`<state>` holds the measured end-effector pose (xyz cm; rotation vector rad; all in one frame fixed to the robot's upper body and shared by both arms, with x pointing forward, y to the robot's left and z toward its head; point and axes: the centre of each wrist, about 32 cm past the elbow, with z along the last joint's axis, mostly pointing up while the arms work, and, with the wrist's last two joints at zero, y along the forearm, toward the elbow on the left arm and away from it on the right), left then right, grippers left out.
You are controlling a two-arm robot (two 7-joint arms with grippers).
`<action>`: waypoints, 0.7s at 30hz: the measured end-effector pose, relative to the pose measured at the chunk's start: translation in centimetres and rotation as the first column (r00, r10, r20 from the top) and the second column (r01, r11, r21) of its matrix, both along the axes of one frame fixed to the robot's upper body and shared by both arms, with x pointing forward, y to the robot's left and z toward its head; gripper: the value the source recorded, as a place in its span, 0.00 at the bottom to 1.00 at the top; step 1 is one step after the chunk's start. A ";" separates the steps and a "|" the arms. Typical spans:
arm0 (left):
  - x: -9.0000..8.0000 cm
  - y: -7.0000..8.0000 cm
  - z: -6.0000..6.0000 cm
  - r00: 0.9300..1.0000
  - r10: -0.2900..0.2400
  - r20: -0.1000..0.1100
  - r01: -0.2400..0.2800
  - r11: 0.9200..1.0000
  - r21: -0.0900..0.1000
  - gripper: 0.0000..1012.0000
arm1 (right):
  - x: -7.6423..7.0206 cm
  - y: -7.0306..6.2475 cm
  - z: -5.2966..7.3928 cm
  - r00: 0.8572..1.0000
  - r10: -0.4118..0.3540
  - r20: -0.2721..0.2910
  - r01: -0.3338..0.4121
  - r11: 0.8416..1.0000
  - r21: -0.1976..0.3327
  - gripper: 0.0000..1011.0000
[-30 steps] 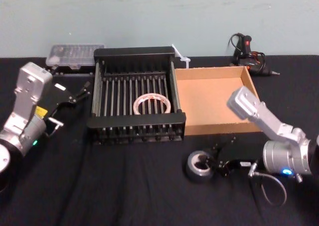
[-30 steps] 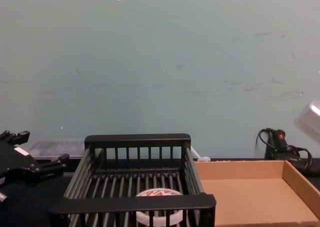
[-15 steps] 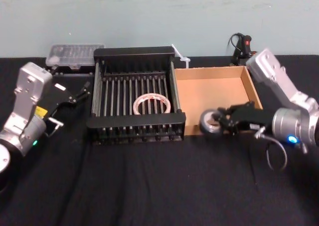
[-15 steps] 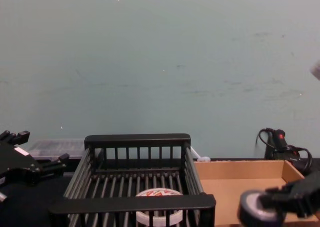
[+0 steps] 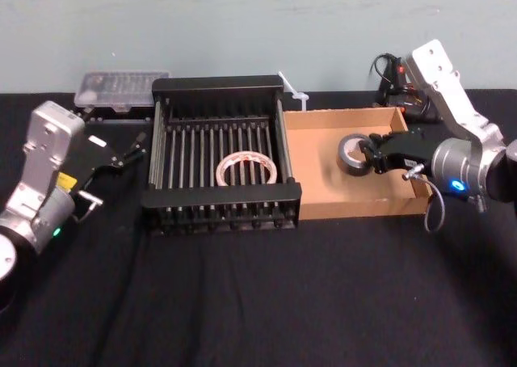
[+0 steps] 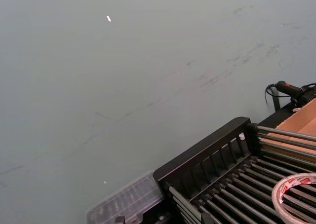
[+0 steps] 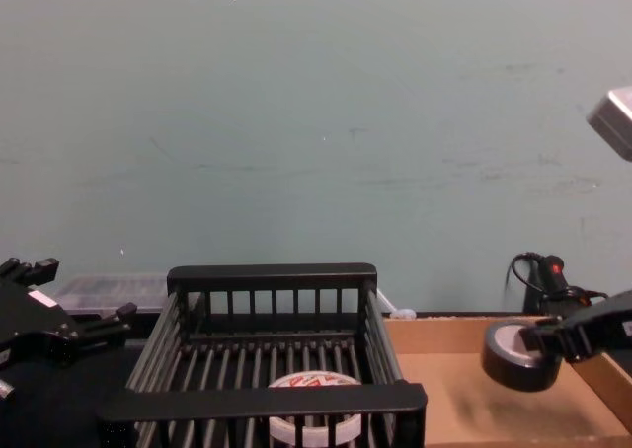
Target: Pick up the white tape and place it into the black box , Pick up the silver tape and place it into the brown box.
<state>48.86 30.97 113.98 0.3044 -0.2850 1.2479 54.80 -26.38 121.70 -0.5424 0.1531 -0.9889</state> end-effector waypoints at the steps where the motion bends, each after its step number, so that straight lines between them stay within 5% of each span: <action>1: 0.0 0.0 0.0 1.000 0.000 0.000 0.000 1.000 0.000 0.99 | 0.2 0.1 -0.1 1.000 -0.014 0.003 0.014 1.000 -0.003 0.17; 21: 0.0 0.0 0.0 1.000 0.000 0.000 0.000 1.000 0.000 0.99 | 0.0 0.0 0.0 1.000 -0.003 -0.001 0.003 1.000 -0.003 0.17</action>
